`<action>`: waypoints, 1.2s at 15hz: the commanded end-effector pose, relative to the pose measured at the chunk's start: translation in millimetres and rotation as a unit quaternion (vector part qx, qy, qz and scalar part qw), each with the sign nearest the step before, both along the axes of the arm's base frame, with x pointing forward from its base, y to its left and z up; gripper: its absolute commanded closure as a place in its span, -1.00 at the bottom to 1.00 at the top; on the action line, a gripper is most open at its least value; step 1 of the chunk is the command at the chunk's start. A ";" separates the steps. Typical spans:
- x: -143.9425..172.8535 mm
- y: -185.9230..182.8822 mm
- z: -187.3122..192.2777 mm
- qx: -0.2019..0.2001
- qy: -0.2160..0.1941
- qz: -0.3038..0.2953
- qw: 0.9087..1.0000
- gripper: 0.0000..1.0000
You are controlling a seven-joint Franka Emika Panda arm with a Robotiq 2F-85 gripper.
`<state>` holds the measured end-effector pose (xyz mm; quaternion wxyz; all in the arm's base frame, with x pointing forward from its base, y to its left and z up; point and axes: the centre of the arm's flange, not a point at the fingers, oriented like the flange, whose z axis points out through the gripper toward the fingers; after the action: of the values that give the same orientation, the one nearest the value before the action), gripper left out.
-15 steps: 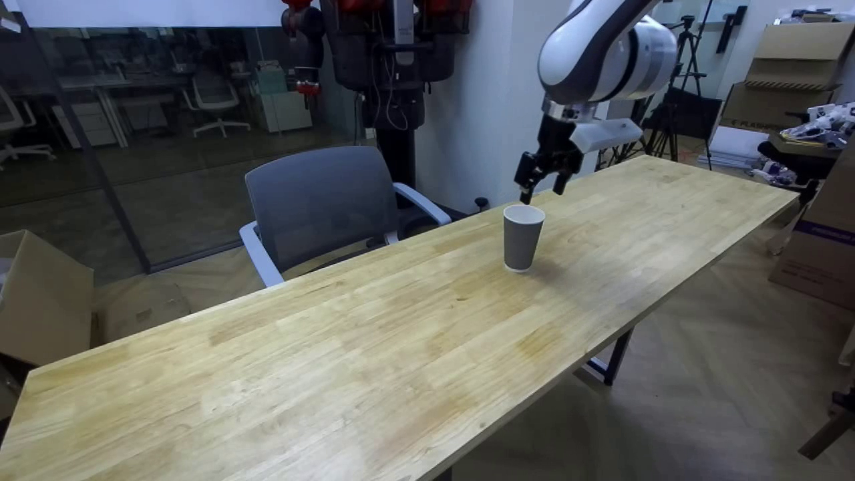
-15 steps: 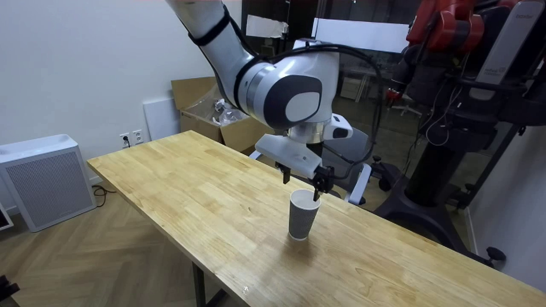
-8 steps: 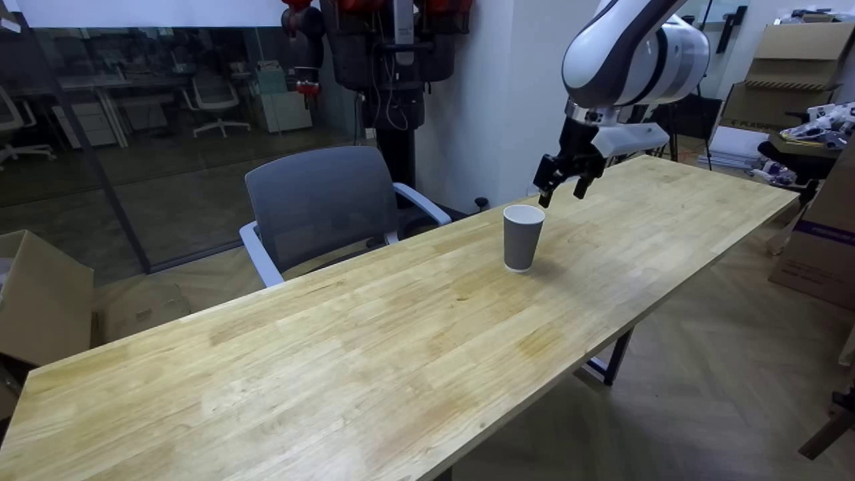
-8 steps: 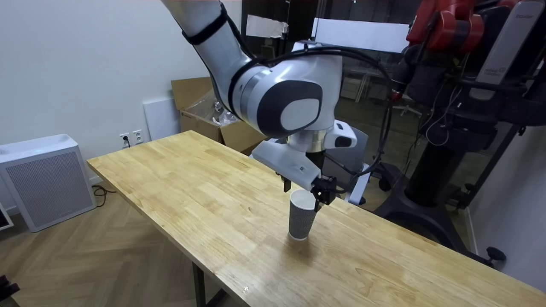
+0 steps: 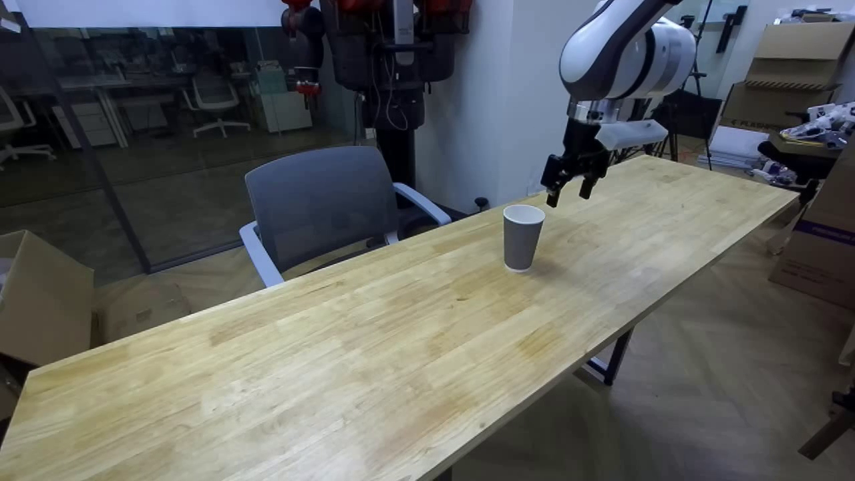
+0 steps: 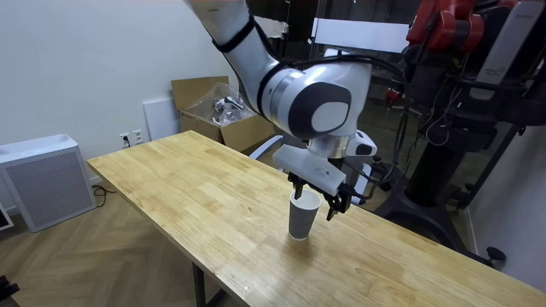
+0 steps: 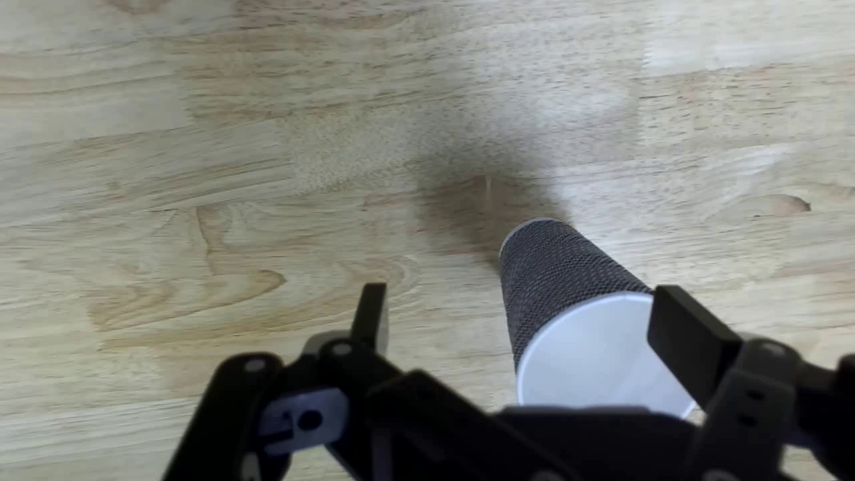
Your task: Move the cup forward
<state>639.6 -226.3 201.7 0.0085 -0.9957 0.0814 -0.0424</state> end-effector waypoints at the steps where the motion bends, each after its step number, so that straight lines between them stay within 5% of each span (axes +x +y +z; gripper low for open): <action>1: 43.3 -23.3 -7.2 0.012 0.019 0.008 1.000 -1.00; 13: 121.7 -19.2 -52.5 0.020 0.089 0.046 0.995 -1.00; 14: 124.1 -17.7 -57.9 0.021 0.093 0.048 0.994 -0.50; 15: 125.5 -16.2 -62.0 0.021 0.095 0.052 0.994 -0.49; 18: 126.9 -12.4 -66.0 0.013 0.092 0.057 0.994 -0.06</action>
<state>731.4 -230.6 137.9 0.0275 -0.9977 0.0316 0.0531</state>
